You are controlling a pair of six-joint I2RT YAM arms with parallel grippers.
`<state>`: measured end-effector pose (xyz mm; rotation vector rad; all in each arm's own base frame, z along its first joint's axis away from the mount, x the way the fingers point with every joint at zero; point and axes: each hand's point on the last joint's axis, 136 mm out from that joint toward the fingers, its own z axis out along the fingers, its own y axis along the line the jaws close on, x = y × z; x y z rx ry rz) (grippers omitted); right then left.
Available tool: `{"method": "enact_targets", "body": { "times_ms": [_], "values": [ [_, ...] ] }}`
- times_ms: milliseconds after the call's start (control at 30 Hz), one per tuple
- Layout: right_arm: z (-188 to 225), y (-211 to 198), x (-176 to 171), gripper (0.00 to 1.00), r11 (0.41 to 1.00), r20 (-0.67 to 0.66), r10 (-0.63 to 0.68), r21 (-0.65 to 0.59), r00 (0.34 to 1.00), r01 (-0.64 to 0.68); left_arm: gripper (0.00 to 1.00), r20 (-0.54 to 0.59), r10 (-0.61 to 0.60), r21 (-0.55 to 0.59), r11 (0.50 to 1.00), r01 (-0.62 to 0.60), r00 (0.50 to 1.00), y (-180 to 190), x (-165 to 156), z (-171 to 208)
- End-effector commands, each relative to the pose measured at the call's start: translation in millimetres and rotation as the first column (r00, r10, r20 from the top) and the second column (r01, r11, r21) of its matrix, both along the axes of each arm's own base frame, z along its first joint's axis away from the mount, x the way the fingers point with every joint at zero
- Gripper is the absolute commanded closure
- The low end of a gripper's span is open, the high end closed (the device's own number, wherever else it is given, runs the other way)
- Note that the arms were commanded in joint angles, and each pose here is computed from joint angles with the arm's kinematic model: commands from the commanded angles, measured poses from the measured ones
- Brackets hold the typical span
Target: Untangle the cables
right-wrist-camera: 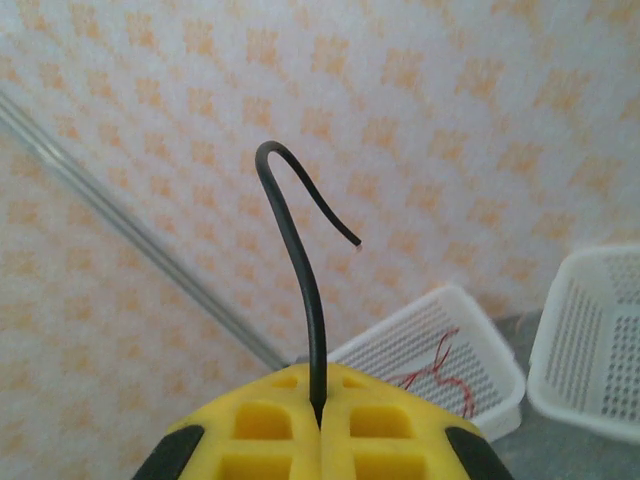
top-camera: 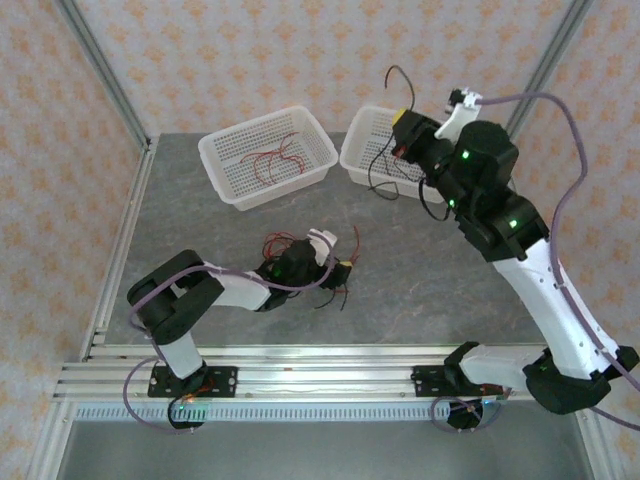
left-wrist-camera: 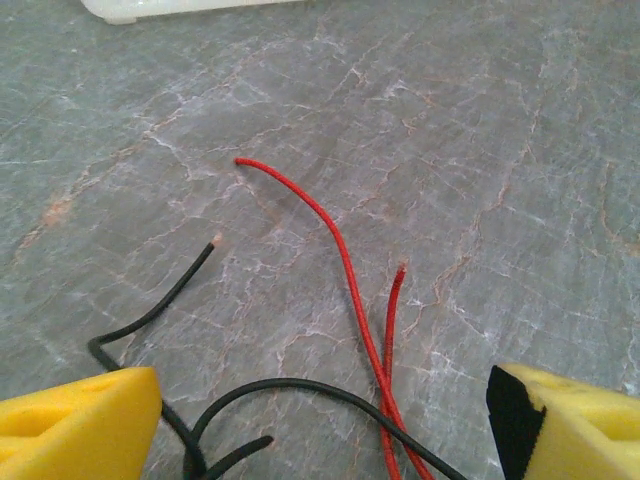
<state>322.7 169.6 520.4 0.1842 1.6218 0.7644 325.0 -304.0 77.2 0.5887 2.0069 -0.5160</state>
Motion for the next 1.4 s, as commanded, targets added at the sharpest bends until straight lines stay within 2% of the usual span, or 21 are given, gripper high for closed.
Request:
{"method": "enact_targets", "body": {
  "times_ms": [0, 133, 233, 333, 467, 633, 800, 1033, 1100, 1367],
  "values": [
    [2, -17, 26, 1.00, 0.990, 0.023, -0.091, -0.107, 0.996, 0.093, 0.13, 0.063, 0.028, -0.094, 0.995, -0.021, 0.998, 0, 4, 40],
    [4, -33, 64, 1.00, 0.979, 0.065, -0.124, -0.156, 0.990, 0.133, 0.10, 0.102, 0.044, -0.146, 0.989, -0.029, 0.994, 1, 4, 76],
    [-4, -41, 96, 1.00, 0.965, 0.086, -0.129, -0.217, 0.988, 0.145, 0.01, 0.140, 0.078, -0.184, 0.982, -0.051, 0.987, 9, 4, 105],
    [-19, -47, 129, 1.00, 0.948, 0.082, -0.127, -0.284, 0.989, 0.145, 0.01, 0.173, 0.107, -0.225, 0.972, -0.066, 0.979, 19, 0, 133],
    [-52, -57, 172, 1.00, 0.926, 0.039, -0.129, -0.352, 0.991, 0.135, 0.01, 0.169, 0.125, -0.284, 0.956, -0.073, 0.978, 30, -4, 158],
    [-107, -69, 224, 1.00, 0.904, -0.042, -0.134, -0.416, 0.990, 0.104, 0.01, 0.097, 0.108, -0.320, 0.945, -0.071, 0.989, 37, -10, 166],
    [-161, -71, 263, 1.00, 0.872, -0.112, -0.124, -0.486, 0.986, 0.055, 0.01, 0.086, 0.113, -0.370, 0.926, -0.074, 0.990, 47, -20, 178],
    [-243, -76, 298, 1.00, 0.791, -0.213, -0.135, -0.611, 0.968, -0.024, 0.01, 0.071, 0.189, -0.447, 0.884, -0.138, 0.979, 77, -25, 200],
    [-267, -81, 305, 1.00, 0.774, -0.250, -0.142, -0.632, 0.958, -0.050, 0.01, 0.019, 0.266, -0.469, 0.854, -0.227, 0.964, 91, -21, 197],
    [-346, -92, 311, 1.00, 0.729, -0.390, -0.163, -0.667, 0.906, -0.156, 0.01, 0.019, 0.309, -0.464, 0.845, -0.265, 0.951, 106, -25, 205]
  ]
}}
